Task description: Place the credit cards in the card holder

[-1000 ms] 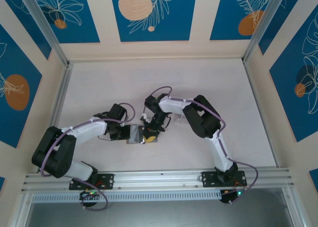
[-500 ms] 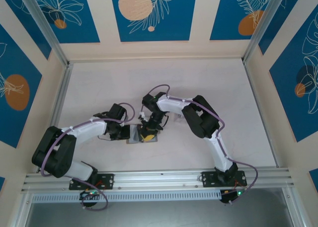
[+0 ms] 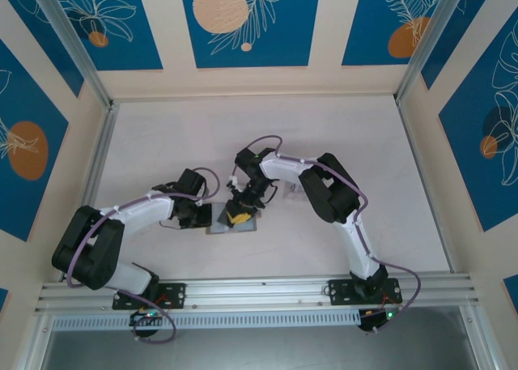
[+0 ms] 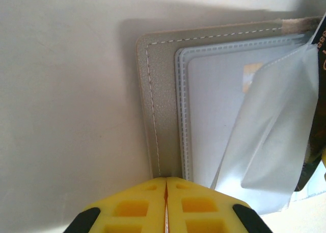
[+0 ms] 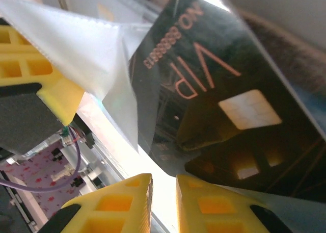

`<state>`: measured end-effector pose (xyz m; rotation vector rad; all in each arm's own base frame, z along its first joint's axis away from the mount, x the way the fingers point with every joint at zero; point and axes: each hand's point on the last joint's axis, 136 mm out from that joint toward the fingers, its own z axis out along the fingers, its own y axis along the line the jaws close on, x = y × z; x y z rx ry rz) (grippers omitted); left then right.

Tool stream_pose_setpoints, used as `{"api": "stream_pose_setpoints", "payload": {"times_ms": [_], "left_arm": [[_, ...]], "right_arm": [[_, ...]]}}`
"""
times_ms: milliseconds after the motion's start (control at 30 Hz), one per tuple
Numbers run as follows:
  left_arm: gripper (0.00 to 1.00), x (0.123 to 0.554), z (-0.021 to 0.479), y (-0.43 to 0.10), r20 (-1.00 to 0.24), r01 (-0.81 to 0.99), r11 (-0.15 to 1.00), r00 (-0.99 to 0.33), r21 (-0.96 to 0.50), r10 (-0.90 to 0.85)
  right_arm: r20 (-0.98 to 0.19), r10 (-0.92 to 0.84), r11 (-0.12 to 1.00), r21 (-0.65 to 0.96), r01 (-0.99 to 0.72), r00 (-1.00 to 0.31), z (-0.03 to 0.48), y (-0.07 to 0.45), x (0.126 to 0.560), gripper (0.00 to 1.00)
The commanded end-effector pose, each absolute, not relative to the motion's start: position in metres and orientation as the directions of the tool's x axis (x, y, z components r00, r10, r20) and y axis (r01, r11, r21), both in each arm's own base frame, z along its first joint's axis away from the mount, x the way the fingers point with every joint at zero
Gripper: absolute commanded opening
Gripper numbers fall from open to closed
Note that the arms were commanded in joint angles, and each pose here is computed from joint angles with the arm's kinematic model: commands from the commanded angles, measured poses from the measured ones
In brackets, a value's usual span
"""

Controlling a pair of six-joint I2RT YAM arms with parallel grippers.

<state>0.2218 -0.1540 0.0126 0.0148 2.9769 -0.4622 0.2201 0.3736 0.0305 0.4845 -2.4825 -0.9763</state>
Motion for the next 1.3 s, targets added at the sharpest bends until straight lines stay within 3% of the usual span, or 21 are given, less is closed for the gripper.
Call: {"api": "stream_pose_setpoints", "payload": {"times_ms": [0, 233, 500, 667, 1067, 1267], "left_arm": [[0.07, 0.228, -0.006, -0.160, -0.148, 0.044, 0.946, -0.989, -0.321, -0.004], [0.07, 0.230, 0.000, -0.161, -0.163, 0.039, 0.942, -0.986, -0.332, -0.017], [0.07, 0.249, 0.064, -0.162, -0.305, 0.049, 0.933, -0.950, -0.356, -0.066], [0.08, 0.252, 0.087, -0.177, -0.326, 0.090, 0.919, -0.944, -0.383, -0.043], [0.07, 0.256, 0.047, -0.214, -0.244, 0.119, 0.888, -0.970, -0.444, 0.008], [0.06, 0.242, 0.012, -0.195, -0.183, 0.062, 0.935, -0.983, -0.349, -0.003]], "right_arm": [[0.252, -0.420, 0.682, 0.722, -0.120, -0.872, 0.044, 0.374, 0.226, 0.22], [0.252, -0.422, 0.690, 0.713, -0.128, -0.871, 0.041, 0.371, 0.215, 0.22], [0.235, -0.441, 0.687, 0.709, -0.158, -0.866, 0.041, 0.369, 0.211, 0.21], [0.227, -0.450, 0.677, 0.718, -0.164, -0.864, 0.044, 0.372, 0.214, 0.21], [0.196, -0.440, 0.657, 0.735, -0.166, -0.876, 0.060, 0.369, 0.221, 0.21], [0.184, -0.436, 0.650, 0.741, -0.166, -0.881, 0.065, 0.369, 0.224, 0.21]]}}
